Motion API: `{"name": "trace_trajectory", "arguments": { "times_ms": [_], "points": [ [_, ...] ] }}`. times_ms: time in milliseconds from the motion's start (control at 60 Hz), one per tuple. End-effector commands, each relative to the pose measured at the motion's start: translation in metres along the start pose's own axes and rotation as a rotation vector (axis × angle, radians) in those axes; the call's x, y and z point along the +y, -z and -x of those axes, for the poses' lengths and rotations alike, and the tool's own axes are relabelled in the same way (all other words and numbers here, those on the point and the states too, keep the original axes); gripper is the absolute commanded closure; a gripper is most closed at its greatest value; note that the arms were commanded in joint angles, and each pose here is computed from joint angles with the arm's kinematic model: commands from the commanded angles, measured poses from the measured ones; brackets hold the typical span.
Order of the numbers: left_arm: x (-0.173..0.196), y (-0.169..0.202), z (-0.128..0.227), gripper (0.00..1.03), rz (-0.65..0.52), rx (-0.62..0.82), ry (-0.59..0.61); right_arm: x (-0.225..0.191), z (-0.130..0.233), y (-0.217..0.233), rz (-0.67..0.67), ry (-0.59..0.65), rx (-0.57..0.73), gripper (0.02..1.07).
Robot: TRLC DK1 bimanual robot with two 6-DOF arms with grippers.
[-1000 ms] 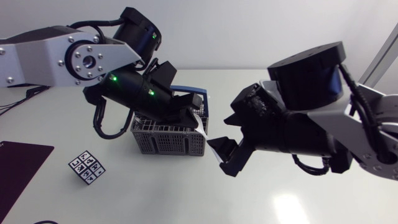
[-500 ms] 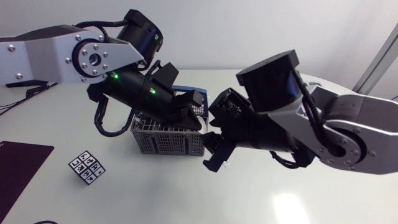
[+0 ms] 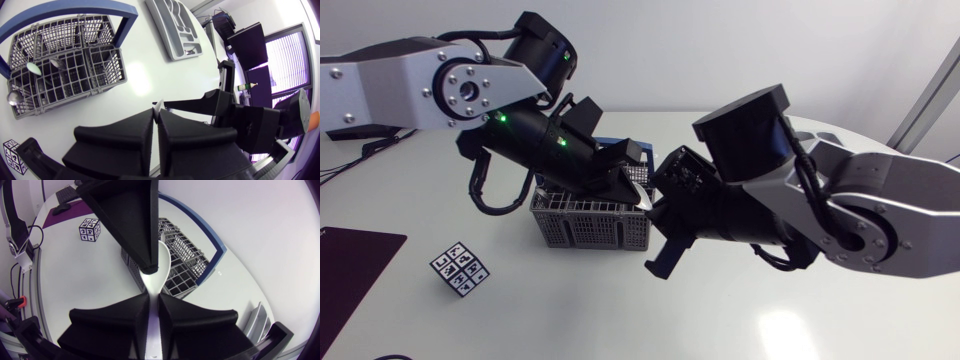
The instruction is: Transfer all utensils from the basket to the drawer tray.
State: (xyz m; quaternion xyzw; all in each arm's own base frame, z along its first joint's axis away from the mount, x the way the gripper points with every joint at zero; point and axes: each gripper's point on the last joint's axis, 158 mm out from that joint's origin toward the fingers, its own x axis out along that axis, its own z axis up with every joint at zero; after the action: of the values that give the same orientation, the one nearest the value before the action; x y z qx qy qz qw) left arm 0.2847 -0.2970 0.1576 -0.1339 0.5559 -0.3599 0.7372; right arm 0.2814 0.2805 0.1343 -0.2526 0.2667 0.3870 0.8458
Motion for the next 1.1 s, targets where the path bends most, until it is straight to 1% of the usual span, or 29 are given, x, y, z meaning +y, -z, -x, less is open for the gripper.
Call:
{"name": "trace_trajectory", "arguments": {
  "times_ms": [0,50,100,167,183,233,267,417,500,617,717,833,950,1083],
  "points": [
    [-0.008,-0.005,0.005,0.79,0.006,-0.008,0.024,0.001,-0.001,-0.005,0.025,-0.008,-0.008,1.0],
    [-0.01,-0.007,0.008,0.62,0.002,-0.017,0.029,0.003,0.0,-0.004,0.027,-0.017,-0.009,1.0],
    [-0.012,-0.009,0.011,0.51,-0.006,-0.027,0.031,0.004,0.0,-0.002,0.027,-0.021,-0.007,1.0],
    [-0.014,-0.012,0.016,0.27,-0.011,-0.045,0.036,0.006,0.001,-0.002,0.028,-0.03,-0.008,1.0],
    [-0.014,-0.012,0.017,0.19,-0.009,-0.049,0.038,0.007,0.002,-0.001,0.028,-0.034,-0.006,1.0],
    [-0.013,-0.016,0.023,0.07,-0.009,-0.066,0.042,0.006,0.003,0.0,0.027,-0.032,-0.007,1.0],
    [-0.013,-0.019,0.026,0.06,-0.008,-0.078,0.044,0.006,0.005,0.0,0.026,-0.032,-0.01,1.0],
    [-0.01,-0.044,0.059,0.06,-0.008,-0.206,0.052,0.003,0.012,0.009,0.022,-0.05,-0.011,1.0],
    [-0.009,-0.059,0.081,0.06,-0.047,-0.288,0.05,-0.003,0.015,0.017,0.019,-0.048,-0.001,1.0],
    [0.002,-0.068,0.103,0.06,-0.119,-0.351,0.013,-0.016,0.018,0.033,0.024,-0.031,0.015,1.0],
    [0.023,-0.074,0.119,0.06,-0.174,-0.396,-0.049,-0.031,0.021,0.05,0.028,-0.011,0.033,1.0],
    [0.048,-0.075,0.128,0.06,-0.232,-0.416,-0.131,-0.053,0.026,0.07,0.021,-0.005,0.053,1.0],
    [0.076,-0.065,0.132,0.06,-0.369,-0.401,-0.268,-0.086,0.035,0.1,0.031,0.014,0.077,1.0],
    [0.097,-0.058,0.135,0.05,-0.488,-0.386,-0.351,-0.122,0.045,0.135,0.061,0.032,0.118,1.0]
  ]
}}
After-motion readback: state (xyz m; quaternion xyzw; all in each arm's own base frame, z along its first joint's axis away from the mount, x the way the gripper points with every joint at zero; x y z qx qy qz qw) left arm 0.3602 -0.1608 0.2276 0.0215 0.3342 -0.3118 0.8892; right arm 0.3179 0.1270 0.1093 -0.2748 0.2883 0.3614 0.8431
